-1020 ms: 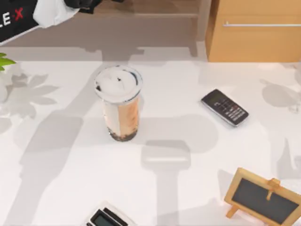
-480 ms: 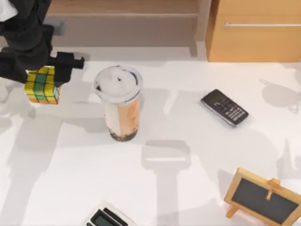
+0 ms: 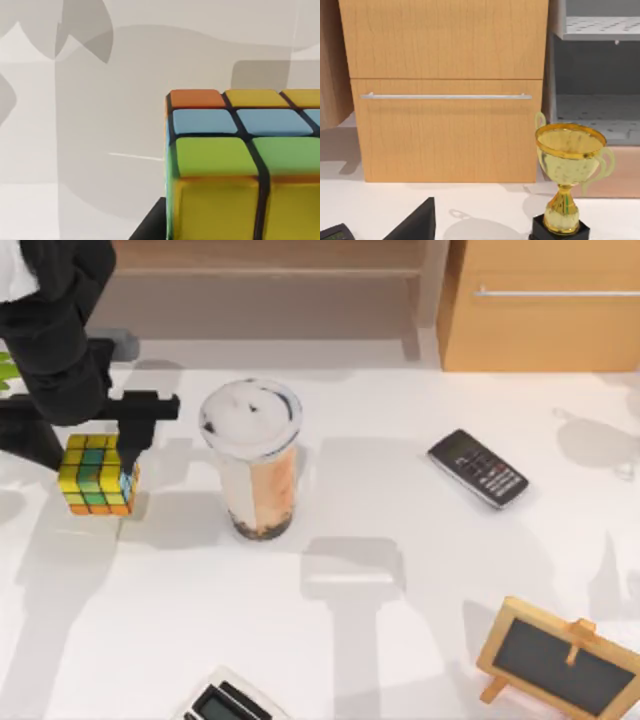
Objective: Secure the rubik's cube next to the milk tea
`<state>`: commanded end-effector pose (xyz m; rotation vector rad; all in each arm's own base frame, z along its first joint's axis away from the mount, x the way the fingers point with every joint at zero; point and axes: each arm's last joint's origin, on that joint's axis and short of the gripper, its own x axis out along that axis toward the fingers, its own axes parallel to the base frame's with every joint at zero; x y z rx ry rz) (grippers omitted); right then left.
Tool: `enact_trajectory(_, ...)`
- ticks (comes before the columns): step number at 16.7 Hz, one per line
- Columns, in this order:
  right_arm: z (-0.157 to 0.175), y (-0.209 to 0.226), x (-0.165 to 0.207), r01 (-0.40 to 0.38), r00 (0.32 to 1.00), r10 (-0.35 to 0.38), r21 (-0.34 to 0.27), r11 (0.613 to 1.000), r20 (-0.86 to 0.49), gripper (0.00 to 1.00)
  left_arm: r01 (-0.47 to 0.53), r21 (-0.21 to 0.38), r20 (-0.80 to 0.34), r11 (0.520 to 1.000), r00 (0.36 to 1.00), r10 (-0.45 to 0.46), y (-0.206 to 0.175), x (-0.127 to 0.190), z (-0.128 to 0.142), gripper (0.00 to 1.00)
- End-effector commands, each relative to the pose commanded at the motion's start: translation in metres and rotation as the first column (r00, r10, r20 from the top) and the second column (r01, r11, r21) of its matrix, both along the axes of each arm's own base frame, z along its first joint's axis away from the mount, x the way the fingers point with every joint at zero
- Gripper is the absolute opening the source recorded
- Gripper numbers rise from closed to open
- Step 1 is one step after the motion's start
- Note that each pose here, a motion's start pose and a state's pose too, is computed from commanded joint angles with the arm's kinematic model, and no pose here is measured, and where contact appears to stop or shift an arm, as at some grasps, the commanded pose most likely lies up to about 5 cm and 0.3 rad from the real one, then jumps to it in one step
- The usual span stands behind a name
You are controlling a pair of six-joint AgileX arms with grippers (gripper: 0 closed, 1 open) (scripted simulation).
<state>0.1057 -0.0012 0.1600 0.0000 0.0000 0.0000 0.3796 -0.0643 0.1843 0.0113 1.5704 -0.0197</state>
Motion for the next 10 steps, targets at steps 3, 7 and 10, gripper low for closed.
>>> enact_trajectory(3,0.0,0.0,0.0,0.0,1.0,0.0,0.0,1.0,0.0,1.0,0.006,0.001,0.007,1.0,1.0,-0.006,-0.0011,-0.0001,0.0014,0.0)
enact_trajectory(7,0.0,0.0,0.0,0.0,1.0,0.0,0.0,1.0,0.0,1.0,-0.005,0.004,0.015,1.0,1.0,0.005,0.0038,0.0005,0.0024,0.0)
enact_trajectory(10,0.0,0.0,0.0,0.0,1.0,0.0,0.0,1.0,0.0,1.0,-0.015,0.005,0.032,1.0,0.999,0.015,0.0082,0.0012,0.0048,0.0)
